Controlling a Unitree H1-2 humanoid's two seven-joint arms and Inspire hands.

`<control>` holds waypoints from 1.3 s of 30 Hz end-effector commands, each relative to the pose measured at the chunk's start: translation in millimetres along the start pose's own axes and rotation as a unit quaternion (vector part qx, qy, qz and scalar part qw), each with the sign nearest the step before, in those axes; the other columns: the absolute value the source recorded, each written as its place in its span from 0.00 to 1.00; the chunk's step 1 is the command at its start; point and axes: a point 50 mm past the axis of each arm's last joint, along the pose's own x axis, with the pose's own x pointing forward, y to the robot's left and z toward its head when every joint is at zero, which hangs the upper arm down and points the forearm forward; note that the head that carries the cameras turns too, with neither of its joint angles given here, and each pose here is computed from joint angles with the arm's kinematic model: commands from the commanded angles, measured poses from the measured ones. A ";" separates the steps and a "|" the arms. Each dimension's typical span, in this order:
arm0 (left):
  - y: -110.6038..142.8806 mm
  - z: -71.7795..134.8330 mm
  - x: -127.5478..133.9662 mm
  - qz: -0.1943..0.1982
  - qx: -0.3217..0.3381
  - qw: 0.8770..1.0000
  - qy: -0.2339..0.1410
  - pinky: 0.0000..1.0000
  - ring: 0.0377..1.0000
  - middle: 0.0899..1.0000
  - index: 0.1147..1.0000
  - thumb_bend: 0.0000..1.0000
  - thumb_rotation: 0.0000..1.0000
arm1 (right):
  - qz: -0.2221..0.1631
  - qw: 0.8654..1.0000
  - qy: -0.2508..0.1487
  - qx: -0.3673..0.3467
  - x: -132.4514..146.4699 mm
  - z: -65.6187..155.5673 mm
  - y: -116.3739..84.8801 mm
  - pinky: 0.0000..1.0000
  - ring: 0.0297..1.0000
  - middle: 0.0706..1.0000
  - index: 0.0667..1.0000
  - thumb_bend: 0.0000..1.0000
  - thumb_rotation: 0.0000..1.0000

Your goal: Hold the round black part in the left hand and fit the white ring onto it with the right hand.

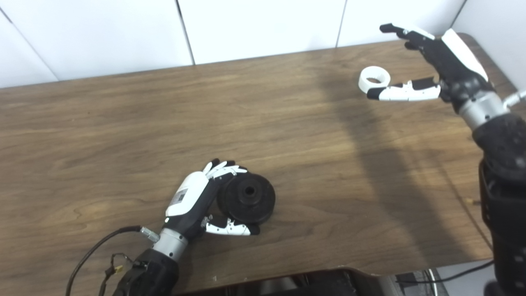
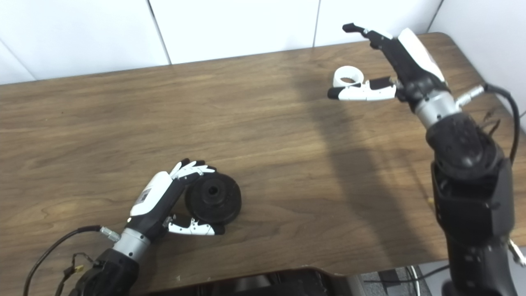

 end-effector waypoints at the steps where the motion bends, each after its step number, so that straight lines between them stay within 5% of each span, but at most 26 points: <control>1: 7.4 -0.5 -2.8 0.010 0.014 1.000 -0.005 1.00 0.92 0.82 0.42 0.52 0.06 | -0.009 0.999 0.010 -0.049 13.0 0.9 -17.8 0.88 0.94 0.92 0.84 0.90 0.32; 7: 6.9 -4.1 -7.7 0.019 0.007 1.000 -0.002 1.00 0.91 0.81 0.42 0.52 0.06 | 0.027 0.995 0.054 -0.084 47.4 -15.9 -11.1 0.88 0.98 0.94 0.84 0.94 0.28; 18: 9.0 -9.3 -13.0 0.020 0.010 1.000 0.000 1.00 0.91 0.81 0.42 0.52 0.07 | 0.030 0.987 0.099 -0.124 88.5 -32.5 -6.0 0.93 0.99 0.95 0.86 0.93 0.30; 39: -1.9 -17.6 -21.5 0.023 -0.005 1.000 0.004 1.00 0.92 0.82 0.42 0.52 0.07 | 0.020 0.982 0.132 -0.133 114.2 -56.0 -4.3 0.96 1.00 0.97 0.89 0.90 0.30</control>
